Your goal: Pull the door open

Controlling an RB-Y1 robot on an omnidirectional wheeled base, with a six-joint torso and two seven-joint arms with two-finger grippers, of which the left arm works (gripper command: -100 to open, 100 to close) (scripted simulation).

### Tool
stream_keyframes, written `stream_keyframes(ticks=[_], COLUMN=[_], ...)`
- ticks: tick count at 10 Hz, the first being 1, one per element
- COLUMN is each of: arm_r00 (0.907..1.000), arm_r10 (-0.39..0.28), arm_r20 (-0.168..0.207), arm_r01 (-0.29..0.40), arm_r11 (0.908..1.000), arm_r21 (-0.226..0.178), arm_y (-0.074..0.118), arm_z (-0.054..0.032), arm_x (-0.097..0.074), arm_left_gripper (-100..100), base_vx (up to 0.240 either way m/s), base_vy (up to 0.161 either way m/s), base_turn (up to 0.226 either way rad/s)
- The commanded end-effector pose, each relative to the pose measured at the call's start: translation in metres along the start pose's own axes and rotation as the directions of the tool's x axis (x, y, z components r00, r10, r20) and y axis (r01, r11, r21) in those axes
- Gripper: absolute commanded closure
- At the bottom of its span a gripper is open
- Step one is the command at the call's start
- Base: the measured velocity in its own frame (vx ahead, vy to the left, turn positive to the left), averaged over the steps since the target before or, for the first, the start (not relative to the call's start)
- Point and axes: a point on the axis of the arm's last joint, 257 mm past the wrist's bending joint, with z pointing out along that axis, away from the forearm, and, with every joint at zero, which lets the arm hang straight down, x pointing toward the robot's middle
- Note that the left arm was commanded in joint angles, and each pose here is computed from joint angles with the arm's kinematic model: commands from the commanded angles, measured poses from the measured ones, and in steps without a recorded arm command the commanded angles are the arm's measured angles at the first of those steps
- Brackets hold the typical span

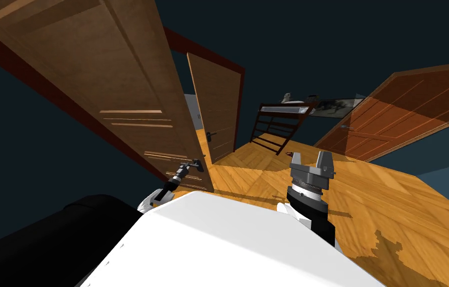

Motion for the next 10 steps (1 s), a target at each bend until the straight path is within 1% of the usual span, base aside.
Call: stream_keyframes(ticks=[1, 2, 5, 8, 9, 10], arm_r00=[1.0000, 0.9999, 0.9993, 0.9980, 0.9975, 0.9970], arm_r10=[0.000, -0.002, -0.004, -0.007, -0.008, -0.009], arm_r20=[0.000, -0.014, -0.038, -0.063, -0.070, -0.077], arm_r01=[0.000, 0.002, 0.004, 0.007, 0.008, 0.009], arm_r11=[1.0000, 1.0000, 1.0000, 1.0000, 1.0000, 1.0000], arm_r21=[0.000, -0.004, -0.003, -0.002, -0.002, -0.002], arm_y=[0.000, 0.003, 0.003, 0.003, 0.003, 0.003], arm_z=[0.0000, -0.0074, -0.0176, -0.0282, -0.0310, -0.0339], arm_x=[0.000, 0.001, 0.001, 0.001, 0.001, 0.002], arm_left_gripper=[100, 100, 100, 100, 100, 100], base_vx=[-0.104, -0.151, -0.226, -0.180, -0.226, -0.119], base_vy=[0.038, 0.060, 0.066, 0.066, 0.051, 0.009], base_turn=[-0.017, -0.148, -0.178, -0.137, -0.155, -0.092])
